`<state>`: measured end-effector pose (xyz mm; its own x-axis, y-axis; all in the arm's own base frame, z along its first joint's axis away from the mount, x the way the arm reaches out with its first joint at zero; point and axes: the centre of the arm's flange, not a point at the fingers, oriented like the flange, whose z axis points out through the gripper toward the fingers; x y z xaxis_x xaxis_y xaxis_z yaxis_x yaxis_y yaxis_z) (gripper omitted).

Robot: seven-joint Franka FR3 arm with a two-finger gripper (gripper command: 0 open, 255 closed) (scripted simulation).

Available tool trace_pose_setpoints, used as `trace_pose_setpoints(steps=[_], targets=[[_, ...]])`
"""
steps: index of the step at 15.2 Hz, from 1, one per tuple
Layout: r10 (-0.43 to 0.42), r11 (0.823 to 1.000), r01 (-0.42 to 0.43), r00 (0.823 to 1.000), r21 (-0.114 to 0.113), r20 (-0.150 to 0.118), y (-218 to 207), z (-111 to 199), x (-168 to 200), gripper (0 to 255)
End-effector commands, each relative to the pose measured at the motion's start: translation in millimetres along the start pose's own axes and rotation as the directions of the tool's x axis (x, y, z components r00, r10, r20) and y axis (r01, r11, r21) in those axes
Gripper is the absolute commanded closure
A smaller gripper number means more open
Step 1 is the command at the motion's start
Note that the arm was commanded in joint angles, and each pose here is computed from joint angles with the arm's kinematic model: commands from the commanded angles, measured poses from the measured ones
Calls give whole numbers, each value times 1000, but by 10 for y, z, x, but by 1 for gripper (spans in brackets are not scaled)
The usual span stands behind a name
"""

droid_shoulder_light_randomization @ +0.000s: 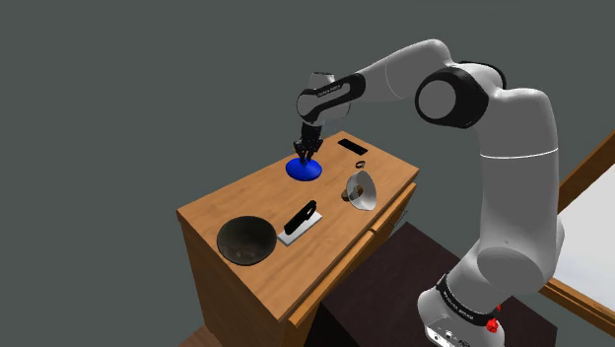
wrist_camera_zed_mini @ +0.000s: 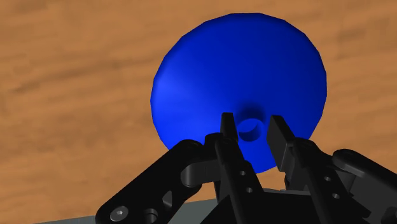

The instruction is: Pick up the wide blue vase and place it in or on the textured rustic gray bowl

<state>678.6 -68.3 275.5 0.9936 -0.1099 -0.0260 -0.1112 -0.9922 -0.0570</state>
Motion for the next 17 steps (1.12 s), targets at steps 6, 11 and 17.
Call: trace_pose_setpoints(steps=[6,11,17], targets=[[0,1000,0,1000,0,0,-30,-362,-7,255],[0,1000,0,1000,0,0,-157,-550,-73,255],[0,1000,0,1000,0,0,-856,-596,-442,255]])
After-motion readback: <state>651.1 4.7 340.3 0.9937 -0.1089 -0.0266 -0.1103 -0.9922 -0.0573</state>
